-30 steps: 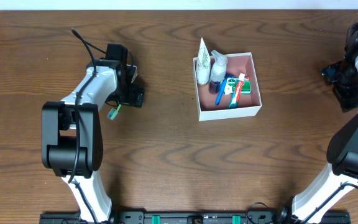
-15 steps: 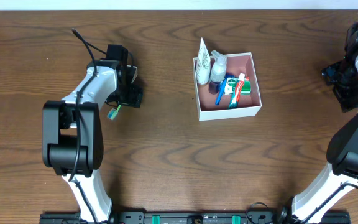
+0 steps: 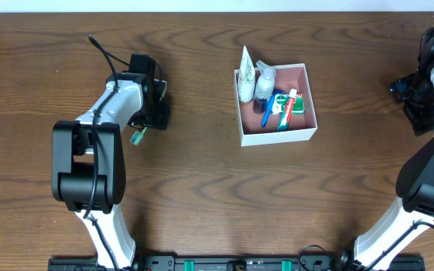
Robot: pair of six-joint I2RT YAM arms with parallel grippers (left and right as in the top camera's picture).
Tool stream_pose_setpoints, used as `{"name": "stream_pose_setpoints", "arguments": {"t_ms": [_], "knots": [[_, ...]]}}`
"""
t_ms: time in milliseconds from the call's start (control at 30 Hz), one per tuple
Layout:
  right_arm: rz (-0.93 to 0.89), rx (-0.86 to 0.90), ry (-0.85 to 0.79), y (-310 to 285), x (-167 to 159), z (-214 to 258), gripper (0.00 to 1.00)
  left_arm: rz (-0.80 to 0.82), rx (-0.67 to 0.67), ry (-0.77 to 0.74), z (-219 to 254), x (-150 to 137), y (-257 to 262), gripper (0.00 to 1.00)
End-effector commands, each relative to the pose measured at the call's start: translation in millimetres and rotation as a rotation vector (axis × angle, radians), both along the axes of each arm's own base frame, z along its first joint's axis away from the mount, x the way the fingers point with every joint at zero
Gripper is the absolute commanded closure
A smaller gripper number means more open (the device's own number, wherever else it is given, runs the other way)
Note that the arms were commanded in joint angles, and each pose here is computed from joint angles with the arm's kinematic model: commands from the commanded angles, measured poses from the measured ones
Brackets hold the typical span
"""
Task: Pack container
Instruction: 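Lower the left gripper over the green toothbrush handle, then grasp the green toothbrush with the left gripper and lift it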
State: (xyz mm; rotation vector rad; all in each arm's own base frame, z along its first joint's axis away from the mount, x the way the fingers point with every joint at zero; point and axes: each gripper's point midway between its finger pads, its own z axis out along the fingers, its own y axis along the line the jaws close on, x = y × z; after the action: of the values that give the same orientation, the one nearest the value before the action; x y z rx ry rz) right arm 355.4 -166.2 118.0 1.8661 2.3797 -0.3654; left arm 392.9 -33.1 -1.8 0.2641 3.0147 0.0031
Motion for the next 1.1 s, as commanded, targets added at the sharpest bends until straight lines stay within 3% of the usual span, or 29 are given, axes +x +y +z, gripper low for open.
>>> {"name": "stream_pose_setpoints", "arguments": {"t_ms": [0,167,433,600,800,967,1067], "knots": [[-0.015,-0.014,0.003,-3,0,0,0.01,-0.008,0.012,0.026,-10,-4,4,0.52],[-0.015,-0.014,0.003,-3,0,0,0.01,-0.007,0.011,0.021,-10,-3,4,0.76],[-0.015,-0.014,0.002,-3,0,0,0.01,0.02,0.006,0.009,-9,0,4,0.93],[-0.015,-0.014,0.002,-3,0,0,0.01,0.03,0.001,0.002,-6,1,3,0.94],[-0.015,-0.014,0.002,-3,0,0,0.01,0.013,-0.12,-0.039,19,10,-18,0.94],[-0.015,-0.014,0.003,-3,0,0,0.01,0.001,-0.234,-0.158,73,19,-36,0.94],[-0.015,-0.014,0.002,-3,0,0,0.01,-0.006,-0.32,-0.284,130,20,-48,0.94]]}}
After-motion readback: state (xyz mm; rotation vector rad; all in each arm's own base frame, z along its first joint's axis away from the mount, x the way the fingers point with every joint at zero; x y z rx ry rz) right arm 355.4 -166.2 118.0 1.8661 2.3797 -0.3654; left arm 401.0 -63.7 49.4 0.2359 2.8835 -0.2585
